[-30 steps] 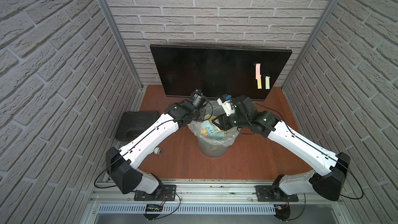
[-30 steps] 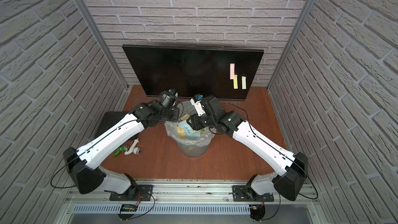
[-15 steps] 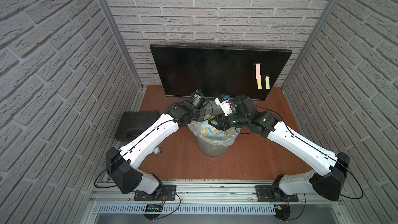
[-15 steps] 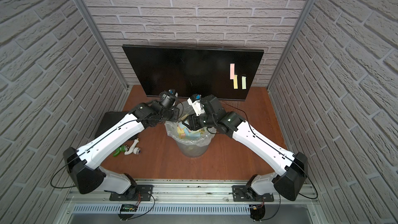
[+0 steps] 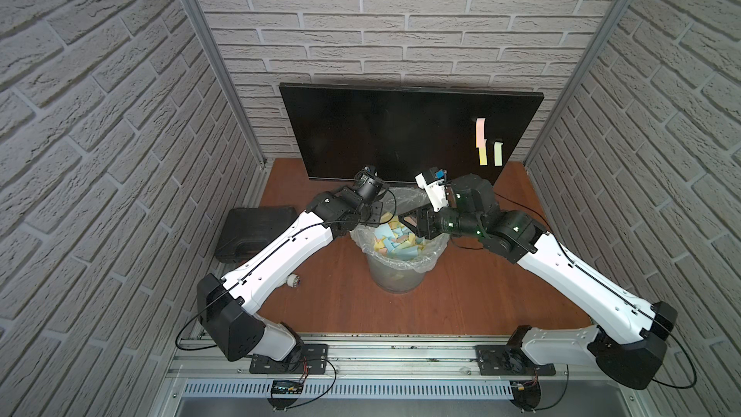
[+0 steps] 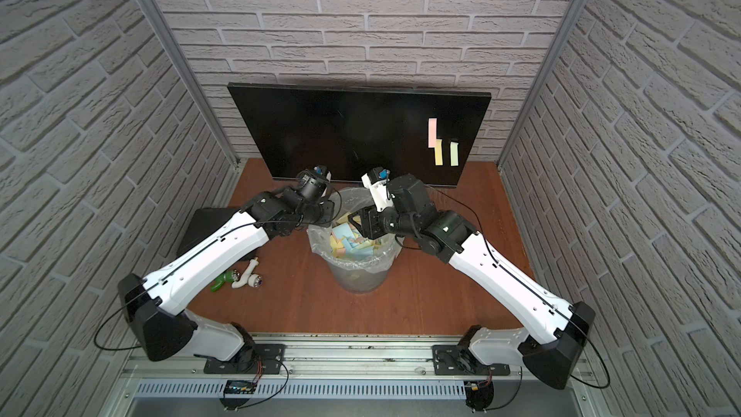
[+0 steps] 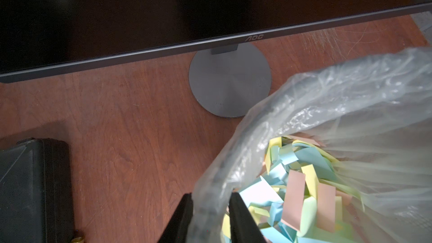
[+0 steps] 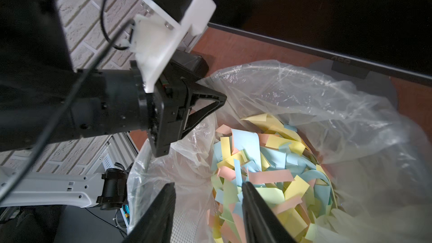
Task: Remove the sticky note from the monitor
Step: Tear off the sticky note from the monitor.
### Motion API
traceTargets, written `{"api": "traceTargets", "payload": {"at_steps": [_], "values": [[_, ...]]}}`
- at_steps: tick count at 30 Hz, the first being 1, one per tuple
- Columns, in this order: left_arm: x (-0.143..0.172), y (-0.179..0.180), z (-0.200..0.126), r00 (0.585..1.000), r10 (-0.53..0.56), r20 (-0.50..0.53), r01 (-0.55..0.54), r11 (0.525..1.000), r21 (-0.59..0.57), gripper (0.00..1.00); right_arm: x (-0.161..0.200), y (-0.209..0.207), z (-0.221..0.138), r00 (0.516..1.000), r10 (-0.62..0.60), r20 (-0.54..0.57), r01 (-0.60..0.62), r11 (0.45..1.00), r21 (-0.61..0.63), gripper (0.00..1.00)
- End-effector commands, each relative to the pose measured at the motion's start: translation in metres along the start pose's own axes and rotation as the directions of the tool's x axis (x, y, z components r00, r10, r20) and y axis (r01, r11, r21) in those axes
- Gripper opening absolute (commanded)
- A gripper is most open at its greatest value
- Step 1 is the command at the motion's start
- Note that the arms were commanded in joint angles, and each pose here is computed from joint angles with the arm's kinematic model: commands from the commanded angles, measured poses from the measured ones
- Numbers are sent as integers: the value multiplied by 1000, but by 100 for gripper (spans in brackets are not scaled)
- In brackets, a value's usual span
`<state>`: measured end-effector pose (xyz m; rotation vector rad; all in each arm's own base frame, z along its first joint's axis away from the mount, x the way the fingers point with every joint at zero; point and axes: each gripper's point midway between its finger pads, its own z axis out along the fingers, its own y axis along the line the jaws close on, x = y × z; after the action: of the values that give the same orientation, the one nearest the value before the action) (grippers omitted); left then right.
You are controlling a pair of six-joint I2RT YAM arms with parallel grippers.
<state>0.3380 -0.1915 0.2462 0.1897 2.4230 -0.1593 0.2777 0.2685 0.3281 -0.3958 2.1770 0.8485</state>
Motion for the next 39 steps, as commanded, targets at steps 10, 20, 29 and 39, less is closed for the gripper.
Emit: {"api": "traceTargets", "payload": {"at_steps": [10, 20, 29, 39], "values": [[13, -7, 7, 999, 4, -35, -3, 1000, 21, 30, -85, -65, -111, 890, 272, 367, -299, 954, 15, 49], [12, -7, 6, 1000, 5, -29, -4, 1000, 17, 30, -127, -116, -151, 747, 425, 512, -449, 889, -83, 49], [11, -7, 6, 1000, 2, -29, -2, 1000, 22, 30, -151, -134, -140, 737, 450, 505, -449, 884, -134, 51], [8, -9, 7, 1000, 1, -26, 0, 1000, 28, 30, -164, -141, -129, 750, 437, 498, -428, 893, -139, 48]]}}
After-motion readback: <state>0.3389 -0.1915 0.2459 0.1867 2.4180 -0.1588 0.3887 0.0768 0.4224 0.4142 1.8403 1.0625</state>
